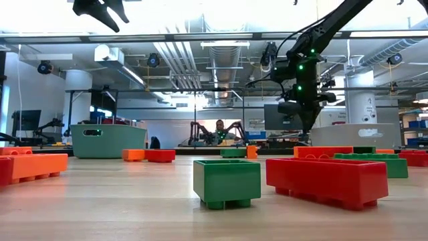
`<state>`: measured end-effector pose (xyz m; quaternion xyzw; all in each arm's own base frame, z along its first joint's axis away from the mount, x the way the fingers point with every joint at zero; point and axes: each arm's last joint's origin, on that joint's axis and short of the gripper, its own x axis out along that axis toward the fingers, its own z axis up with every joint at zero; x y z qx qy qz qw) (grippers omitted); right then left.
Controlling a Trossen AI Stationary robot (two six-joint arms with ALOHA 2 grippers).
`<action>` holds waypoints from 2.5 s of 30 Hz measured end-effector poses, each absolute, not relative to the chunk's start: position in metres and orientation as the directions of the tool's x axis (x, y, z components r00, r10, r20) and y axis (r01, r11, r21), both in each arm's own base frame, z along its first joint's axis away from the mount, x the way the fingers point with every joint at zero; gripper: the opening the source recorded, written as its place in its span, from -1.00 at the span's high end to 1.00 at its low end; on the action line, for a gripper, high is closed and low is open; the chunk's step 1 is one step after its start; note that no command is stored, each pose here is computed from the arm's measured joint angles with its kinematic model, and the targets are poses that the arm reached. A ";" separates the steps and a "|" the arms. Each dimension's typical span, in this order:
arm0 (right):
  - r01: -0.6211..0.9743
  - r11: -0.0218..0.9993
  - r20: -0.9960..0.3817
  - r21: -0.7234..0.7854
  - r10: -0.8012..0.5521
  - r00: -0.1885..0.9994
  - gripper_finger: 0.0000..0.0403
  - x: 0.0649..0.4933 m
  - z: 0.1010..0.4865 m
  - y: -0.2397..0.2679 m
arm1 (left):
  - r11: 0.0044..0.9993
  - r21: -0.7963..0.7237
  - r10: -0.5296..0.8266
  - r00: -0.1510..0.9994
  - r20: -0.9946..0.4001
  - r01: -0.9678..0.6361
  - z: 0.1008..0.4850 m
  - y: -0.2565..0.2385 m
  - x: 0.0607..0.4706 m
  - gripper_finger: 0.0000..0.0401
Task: Sort blocks
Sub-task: Adjust the gray bin, then put the green game piece into the gray bin
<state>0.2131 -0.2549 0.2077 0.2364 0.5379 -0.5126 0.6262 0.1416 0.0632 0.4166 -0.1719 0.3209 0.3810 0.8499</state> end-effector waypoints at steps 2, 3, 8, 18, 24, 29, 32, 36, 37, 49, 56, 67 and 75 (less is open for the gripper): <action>0.894 0.369 -0.910 -0.254 -0.404 -0.092 0.94 0.214 0.214 -0.256 | 0.651 -0.048 0.537 0.504 -0.676 -0.758 0.417 0.063 0.142 -0.10; 0.892 0.376 -0.905 -0.250 -0.418 -0.077 0.94 0.215 0.220 -0.256 | 0.651 -0.048 0.537 0.504 -0.676 -0.758 0.417 0.063 0.142 -0.10; 0.883 0.427 -0.855 -0.195 -0.516 0.060 0.94 0.222 0.275 -0.240 | 0.669 -0.064 0.512 0.522 -0.682 -0.741 0.417 0.063 0.142 -0.10; 0.666 0.718 -0.780 0.201 -0.294 0.552 0.94 0.214 0.348 -0.152 | 0.849 -0.211 0.223 0.689 -0.690 -0.485 0.413 0.061 0.173 -0.10; 0.574 0.768 -0.761 0.284 -0.184 0.623 0.94 0.200 0.369 -0.094 | 0.896 -0.170 0.162 0.658 -0.735 -0.411 0.400 0.060 0.197 -0.10; 0.501 0.802 -0.758 0.326 -0.095 0.645 0.94 0.195 0.373 -0.059 | 0.924 -0.140 0.139 0.654 -0.744 -0.355 0.394 0.059 0.213 -0.10; 0.495 0.798 -0.787 0.345 -0.042 0.616 0.94 0.193 0.370 -0.044 | 0.929 -0.134 0.136 0.655 -0.743 -0.344 0.392 0.060 0.219 -0.10; 0.619 0.681 -0.849 0.392 0.009 0.528 0.94 0.195 0.361 -0.033 | 0.927 -0.137 0.137 0.656 -0.742 -0.348 0.390 0.061 0.223 -0.10; 0.658 0.638 -0.863 0.399 0.019 0.505 0.94 0.196 0.359 -0.031 | 0.926 -0.136 0.141 0.655 -0.743 -0.353 0.390 0.061 0.223 -0.10; 0.899 0.401 -0.983 0.173 0.020 0.180 0.91 0.235 0.298 -0.018 | 0.917 -0.119 0.171 0.643 -0.746 -0.381 0.389 0.062 0.224 -0.10; 0.951 0.307 -0.999 -0.041 0.007 -0.045 0.52 0.246 0.245 -0.026 | 0.922 -0.105 0.167 0.629 -0.759 -0.372 0.388 0.062 0.222 -0.10; 0.989 0.132 -0.997 0.073 0.045 0.067 -0.16 0.243 0.196 -0.025 | 0.927 -0.085 0.153 0.575 -0.804 -0.366 0.384 0.060 0.217 -0.10; 0.993 0.076 -0.996 0.089 0.037 0.087 -0.26 0.241 0.171 -0.025 | 0.939 -0.064 0.153 0.575 -0.804 -0.339 0.384 0.060 0.217 -0.10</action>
